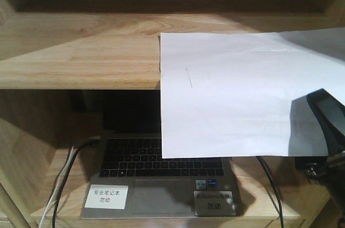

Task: Grab stapler and paper to desk for stapling
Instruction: 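Pinch the white paper edge with the right gripper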

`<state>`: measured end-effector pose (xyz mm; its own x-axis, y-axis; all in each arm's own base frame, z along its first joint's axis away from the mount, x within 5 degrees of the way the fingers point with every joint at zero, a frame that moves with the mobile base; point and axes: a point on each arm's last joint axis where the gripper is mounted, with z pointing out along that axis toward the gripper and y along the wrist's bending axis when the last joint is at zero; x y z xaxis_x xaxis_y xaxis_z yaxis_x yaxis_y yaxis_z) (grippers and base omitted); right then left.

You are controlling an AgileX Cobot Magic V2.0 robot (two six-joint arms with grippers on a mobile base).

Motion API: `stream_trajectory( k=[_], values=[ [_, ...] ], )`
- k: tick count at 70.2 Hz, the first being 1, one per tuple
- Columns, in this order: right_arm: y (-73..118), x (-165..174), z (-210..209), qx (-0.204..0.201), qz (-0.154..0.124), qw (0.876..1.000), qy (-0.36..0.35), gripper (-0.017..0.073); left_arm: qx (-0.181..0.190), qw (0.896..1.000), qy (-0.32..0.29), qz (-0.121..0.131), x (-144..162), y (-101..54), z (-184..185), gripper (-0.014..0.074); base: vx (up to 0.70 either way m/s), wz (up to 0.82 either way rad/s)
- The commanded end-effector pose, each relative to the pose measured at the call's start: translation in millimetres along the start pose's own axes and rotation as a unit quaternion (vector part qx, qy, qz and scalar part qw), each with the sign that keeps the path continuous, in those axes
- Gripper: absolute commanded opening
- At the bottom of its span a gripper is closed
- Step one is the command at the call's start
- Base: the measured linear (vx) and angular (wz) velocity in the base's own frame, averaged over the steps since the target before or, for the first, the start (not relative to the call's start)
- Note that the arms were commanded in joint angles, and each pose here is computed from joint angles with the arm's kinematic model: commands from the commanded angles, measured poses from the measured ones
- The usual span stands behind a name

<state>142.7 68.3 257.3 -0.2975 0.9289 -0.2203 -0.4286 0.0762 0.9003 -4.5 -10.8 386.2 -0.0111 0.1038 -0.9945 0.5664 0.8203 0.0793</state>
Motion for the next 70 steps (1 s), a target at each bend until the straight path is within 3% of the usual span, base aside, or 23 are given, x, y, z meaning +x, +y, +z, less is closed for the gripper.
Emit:
stream_trajectory(
  k=[1,14,22,43,70],
  values=[
    [23.5,-4.7,5.4,-0.107,-0.004,0.994,-0.025,0.0570,-0.009,0.998,-0.068,-0.006,-17.7,1.8,-3.0,-0.0007,0.00,0.00],
    [23.5,-4.7,5.4,-0.107,-0.003,0.994,-0.025,0.0522,-0.009,0.998,-0.068,-0.006,-17.7,1.8,-3.0,-0.0007,0.00,0.00],
    [23.6,-4.5,5.4,-0.108,0.002,0.994,-0.023,0.0428,-0.009,0.998,-0.068,-0.006,-17.7,1.8,-3.0,-0.0007,0.00,0.00],
    [25.0,0.3,5.2,-0.116,0.002,0.993,0.003,-0.0011,-0.009,0.998,-0.068,-0.006,-17.7,1.8,-3.0,-0.0007,0.00,0.00],
    [28.1,1.4,6.3,-0.124,0.000,0.992,0.011,-0.0009,-0.009,0.998,-0.068,-0.006,-17.7,1.8,-3.0,-0.0007,0.00,0.00]
  ],
)
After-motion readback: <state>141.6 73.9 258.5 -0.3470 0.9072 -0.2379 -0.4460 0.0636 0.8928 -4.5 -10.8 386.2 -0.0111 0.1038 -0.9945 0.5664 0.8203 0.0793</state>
